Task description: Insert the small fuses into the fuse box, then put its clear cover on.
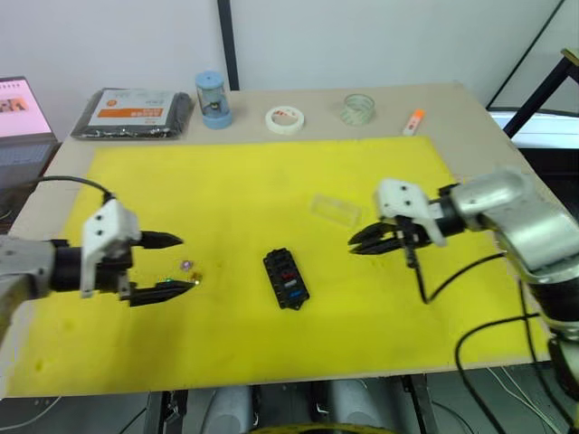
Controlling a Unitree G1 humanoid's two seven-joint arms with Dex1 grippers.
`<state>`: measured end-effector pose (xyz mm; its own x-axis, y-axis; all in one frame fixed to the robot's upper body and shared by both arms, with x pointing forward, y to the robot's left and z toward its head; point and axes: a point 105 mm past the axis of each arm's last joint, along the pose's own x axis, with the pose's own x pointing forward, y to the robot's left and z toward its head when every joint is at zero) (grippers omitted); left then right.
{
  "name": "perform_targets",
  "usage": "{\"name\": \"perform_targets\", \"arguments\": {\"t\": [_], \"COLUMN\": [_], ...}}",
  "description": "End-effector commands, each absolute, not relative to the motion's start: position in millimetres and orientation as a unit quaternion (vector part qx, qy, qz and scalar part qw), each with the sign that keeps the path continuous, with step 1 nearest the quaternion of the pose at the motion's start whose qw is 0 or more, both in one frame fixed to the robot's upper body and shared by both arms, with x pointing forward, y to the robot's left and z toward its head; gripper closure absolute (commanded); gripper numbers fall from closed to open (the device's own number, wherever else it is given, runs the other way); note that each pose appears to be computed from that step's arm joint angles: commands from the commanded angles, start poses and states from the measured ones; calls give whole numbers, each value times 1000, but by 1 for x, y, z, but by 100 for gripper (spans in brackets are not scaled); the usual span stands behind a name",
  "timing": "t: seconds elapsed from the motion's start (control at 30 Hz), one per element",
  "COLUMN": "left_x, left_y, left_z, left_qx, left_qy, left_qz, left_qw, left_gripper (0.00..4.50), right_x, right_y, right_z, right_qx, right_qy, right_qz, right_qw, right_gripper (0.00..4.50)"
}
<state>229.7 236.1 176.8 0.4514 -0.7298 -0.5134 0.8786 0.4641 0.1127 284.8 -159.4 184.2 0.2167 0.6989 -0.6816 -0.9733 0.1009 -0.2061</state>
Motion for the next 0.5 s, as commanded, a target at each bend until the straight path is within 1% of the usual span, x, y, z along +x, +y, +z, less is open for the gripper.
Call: {"name": "perform_targets", "arguments": {"t": [0.03, 0.07, 0.17, 0.27, 0.5], "left_x": [224, 221, 211, 201, 188], "left_y": [274, 287, 317, 336, 366], "left_z": [185, 182, 174, 167, 160], "left_qx": [213, 217, 219, 229, 239], "left_qy": [218, 232, 265, 291, 325], "left_qz": [-439, -426, -398, -385, -361], "left_qw": [845, 847, 851, 845, 841], "left_gripper": [0, 0, 0, 0, 0], "right_x": [286, 285, 285, 286, 283], "right_y": [-197, -208, -234, -256, -301], "right_z": [194, 194, 197, 198, 193], "right_qx": [-339, -342, -347, -356, -378], "right_qy": [225, 235, 254, 270, 315], "right_qz": [545, 533, 502, 475, 419], "right_qw": [733, 738, 751, 758, 763], "right_gripper": [246, 206, 108, 1, 1]}}
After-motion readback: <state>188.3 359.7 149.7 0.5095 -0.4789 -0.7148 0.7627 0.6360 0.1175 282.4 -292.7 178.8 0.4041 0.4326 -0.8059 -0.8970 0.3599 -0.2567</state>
